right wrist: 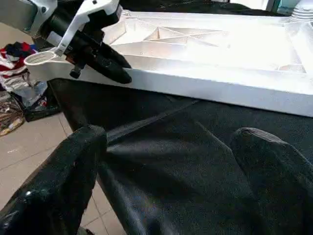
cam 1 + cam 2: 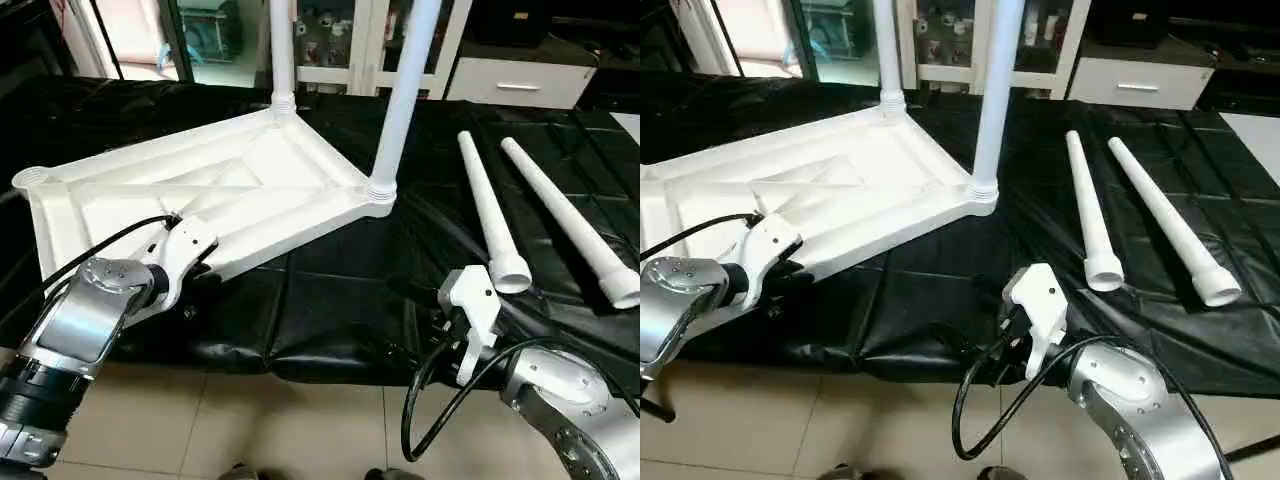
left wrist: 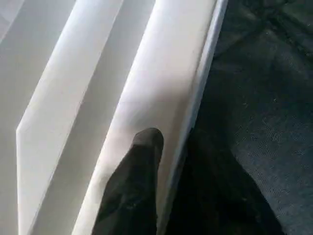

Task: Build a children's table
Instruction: Rotate table base

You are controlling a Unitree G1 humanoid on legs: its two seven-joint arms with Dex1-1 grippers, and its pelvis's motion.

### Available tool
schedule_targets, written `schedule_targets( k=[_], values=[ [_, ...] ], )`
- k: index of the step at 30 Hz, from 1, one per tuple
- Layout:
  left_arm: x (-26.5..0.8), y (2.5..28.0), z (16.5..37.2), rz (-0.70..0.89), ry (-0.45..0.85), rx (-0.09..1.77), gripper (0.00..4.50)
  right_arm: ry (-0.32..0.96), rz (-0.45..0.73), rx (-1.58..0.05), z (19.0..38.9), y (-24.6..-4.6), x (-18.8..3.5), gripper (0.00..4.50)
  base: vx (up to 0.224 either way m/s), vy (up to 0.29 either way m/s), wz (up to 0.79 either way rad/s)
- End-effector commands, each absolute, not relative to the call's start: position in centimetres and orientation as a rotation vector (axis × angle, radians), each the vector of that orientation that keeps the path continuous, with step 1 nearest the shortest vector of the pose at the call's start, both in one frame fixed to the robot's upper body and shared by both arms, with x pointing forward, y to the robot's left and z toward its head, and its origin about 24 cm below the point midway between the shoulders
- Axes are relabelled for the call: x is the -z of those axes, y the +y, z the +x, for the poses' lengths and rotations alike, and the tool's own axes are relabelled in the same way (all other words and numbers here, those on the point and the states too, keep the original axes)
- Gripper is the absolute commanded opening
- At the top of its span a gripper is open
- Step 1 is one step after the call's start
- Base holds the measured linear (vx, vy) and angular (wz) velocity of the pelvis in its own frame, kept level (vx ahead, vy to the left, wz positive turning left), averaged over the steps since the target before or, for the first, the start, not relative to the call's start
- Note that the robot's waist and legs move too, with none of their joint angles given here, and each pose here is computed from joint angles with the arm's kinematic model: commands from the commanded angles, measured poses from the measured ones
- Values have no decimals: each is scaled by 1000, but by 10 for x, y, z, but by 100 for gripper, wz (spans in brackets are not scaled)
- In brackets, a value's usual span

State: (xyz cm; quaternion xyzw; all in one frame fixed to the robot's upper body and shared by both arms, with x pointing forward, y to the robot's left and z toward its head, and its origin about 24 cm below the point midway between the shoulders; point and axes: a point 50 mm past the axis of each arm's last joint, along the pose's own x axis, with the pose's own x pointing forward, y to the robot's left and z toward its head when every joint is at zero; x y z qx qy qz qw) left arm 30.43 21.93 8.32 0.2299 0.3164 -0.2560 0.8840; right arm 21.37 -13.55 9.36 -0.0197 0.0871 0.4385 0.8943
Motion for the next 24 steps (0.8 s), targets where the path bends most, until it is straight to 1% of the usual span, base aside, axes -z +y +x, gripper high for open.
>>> schedule_targets(
  k=[1, 3, 4, 9, 11, 14, 16, 20, 23, 24],
  values=[
    [-86, 221, 310, 449, 651, 487, 83, 164, -58, -911, 214, -135, -97, 450, 0, 0, 0],
    [-87, 221, 312, 435, 647, 462, 64, 164, -58, -912, 214, -134, -97, 450, 0, 0, 0],
    [-87, 221, 313, 435, 646, 458, 64, 164, -57, -912, 214, -134, -97, 450, 0, 0, 0],
    [-86, 219, 315, 434, 654, 439, 28, 165, -58, -914, 214, -133, -96, 450, 0, 0, 0],
    [-86, 216, 318, 408, 656, 411, 21, 166, -58, -909, 214, -134, -96, 450, 0, 0, 0],
    [-90, 206, 326, 338, 611, 395, 3, 167, -62, -896, 215, -135, -95, 450, 0, 0, 0],
    [-91, 204, 328, 326, 600, 392, 3, 167, -62, -894, 215, -135, -95, 450, 0, 0, 0],
    [-114, 175, 346, 249, 432, 388, 3, 167, -70, -865, 217, -135, -94, 450, 0, 0, 0],
    [-119, 168, 353, 282, 378, 390, 3, 167, -71, -860, 218, -135, -94, 450, 0, 0, 0],
    [-122, 164, 359, 323, 342, 383, 3, 166, -71, -858, 218, -135, -94, 450, 0, 0, 0]
  ],
)
